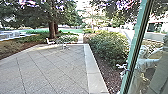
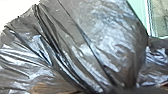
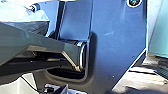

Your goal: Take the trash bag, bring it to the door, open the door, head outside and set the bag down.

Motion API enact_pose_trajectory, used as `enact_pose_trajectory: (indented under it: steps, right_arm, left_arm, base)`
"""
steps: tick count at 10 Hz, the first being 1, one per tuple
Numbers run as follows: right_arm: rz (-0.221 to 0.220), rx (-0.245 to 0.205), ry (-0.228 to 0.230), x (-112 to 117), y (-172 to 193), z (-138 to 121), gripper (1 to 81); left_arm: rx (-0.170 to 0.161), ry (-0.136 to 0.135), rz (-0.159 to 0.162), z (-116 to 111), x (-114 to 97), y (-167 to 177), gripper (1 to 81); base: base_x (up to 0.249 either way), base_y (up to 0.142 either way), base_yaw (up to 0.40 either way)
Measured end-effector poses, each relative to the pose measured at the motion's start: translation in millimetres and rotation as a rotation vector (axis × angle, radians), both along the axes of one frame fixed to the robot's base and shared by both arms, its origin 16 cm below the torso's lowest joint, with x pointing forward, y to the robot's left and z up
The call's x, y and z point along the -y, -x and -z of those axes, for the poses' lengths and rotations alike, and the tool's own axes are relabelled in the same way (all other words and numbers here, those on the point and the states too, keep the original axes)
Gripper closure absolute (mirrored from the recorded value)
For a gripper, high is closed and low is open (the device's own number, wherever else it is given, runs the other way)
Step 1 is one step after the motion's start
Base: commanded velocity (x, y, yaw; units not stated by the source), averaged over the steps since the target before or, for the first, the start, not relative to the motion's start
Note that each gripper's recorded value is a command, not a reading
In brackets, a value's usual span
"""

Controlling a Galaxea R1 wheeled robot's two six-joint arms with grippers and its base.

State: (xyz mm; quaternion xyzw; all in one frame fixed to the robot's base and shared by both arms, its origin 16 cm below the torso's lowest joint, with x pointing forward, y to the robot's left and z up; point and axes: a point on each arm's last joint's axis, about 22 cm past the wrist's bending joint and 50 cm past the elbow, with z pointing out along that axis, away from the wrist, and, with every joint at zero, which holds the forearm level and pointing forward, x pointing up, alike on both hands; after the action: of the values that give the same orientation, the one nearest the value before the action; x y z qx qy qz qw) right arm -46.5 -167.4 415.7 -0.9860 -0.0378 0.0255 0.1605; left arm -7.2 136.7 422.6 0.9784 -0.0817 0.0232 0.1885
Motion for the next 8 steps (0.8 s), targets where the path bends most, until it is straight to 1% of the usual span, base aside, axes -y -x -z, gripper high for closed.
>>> enact_pose_trajectory:
  steps: [7, 8]
  right_arm:
    - [-0.001, -0.004, 0.0, -0.5, 3.4, -0.1, 1.0]
    - [0.0, -0.003, 0.0, 0.0, 2.0, 0.0, 1.0]
  left_arm:
    - [-0.001, 0.0, 0.0, 0.0, -0.1, 1.7, 81.1]
    - [0.0, 0.0, 0.001, 0.0, -0.2, -1.8, 81.1]
  base:
    - [0.105, 0.0, 0.0]
    - [0.105, 0.073, 0.0]
